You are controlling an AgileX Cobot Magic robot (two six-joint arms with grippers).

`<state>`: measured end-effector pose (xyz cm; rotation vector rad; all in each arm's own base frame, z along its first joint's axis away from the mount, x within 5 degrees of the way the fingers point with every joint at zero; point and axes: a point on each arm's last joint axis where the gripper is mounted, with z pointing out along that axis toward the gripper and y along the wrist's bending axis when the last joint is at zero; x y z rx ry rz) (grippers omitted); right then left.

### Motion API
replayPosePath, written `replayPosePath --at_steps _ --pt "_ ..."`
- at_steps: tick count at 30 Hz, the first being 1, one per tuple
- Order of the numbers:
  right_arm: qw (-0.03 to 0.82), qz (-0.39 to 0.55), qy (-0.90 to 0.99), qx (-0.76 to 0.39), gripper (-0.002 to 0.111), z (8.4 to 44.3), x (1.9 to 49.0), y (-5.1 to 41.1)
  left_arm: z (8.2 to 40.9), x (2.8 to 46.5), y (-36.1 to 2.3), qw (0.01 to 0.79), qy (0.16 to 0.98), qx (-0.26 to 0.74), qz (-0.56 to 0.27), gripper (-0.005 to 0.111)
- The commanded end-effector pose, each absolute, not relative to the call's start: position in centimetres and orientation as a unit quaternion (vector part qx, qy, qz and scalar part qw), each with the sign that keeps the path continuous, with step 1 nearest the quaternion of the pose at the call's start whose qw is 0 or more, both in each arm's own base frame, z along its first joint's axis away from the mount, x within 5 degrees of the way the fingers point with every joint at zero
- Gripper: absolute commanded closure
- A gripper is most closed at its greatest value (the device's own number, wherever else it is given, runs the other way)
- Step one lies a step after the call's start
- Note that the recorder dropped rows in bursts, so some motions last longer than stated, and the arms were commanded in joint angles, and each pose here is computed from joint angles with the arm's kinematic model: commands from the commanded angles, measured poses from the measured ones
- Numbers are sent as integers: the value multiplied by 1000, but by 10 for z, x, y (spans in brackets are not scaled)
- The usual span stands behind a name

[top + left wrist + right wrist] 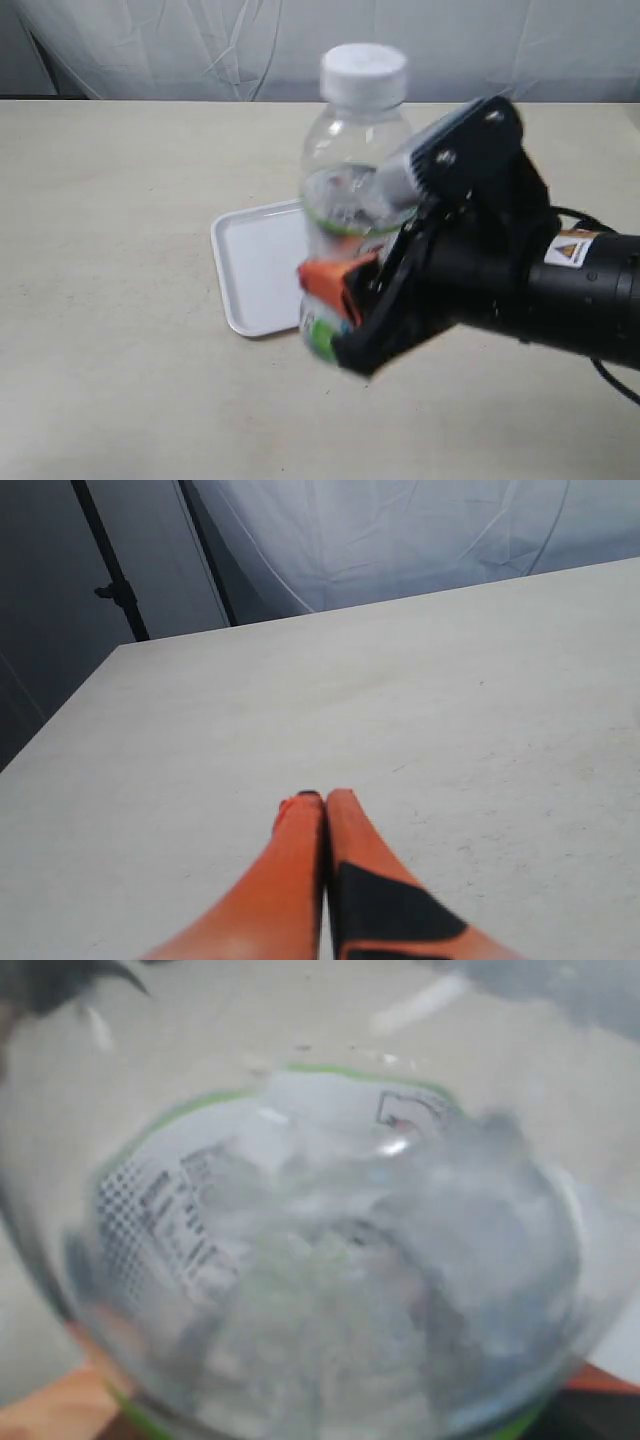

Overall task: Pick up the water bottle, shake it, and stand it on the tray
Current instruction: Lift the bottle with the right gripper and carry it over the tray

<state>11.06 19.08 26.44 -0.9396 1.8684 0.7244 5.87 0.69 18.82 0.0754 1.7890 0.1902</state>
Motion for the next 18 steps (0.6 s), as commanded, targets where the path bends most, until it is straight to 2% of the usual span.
replayPosePath --at_steps 1,3,4,7,9,11,14,16,18 --pt "454 319 779 -292 109 271 121 192 189 59 7 626 775 28 78 107" --pt "434 275 724 -461 109 270 106 199 189 59 7 626 775 28 78 107" --pt "429 256 712 -493 109 268 105 197 189 59 7 626 775 28 78 107" --pt "463 274 766 -352 109 268 128 185 189 59 7 626 775 28 78 107" --pt "445 307 799 -263 109 266 135 183 189 59 7 626 775 28 78 107" --pt "406 303 801 -319 109 264 127 190 189 59 7 626 775 28 78 107" --pt "377 234 751 -490 109 261 111 192 189 59 7 626 775 28 78 107" --pt "414 228 769 -430 109 266 124 183 189 59 7 626 775 28 78 107" --pt "455 256 794 -313 109 274 143 173 189 59 7 626 775 28 78 107"
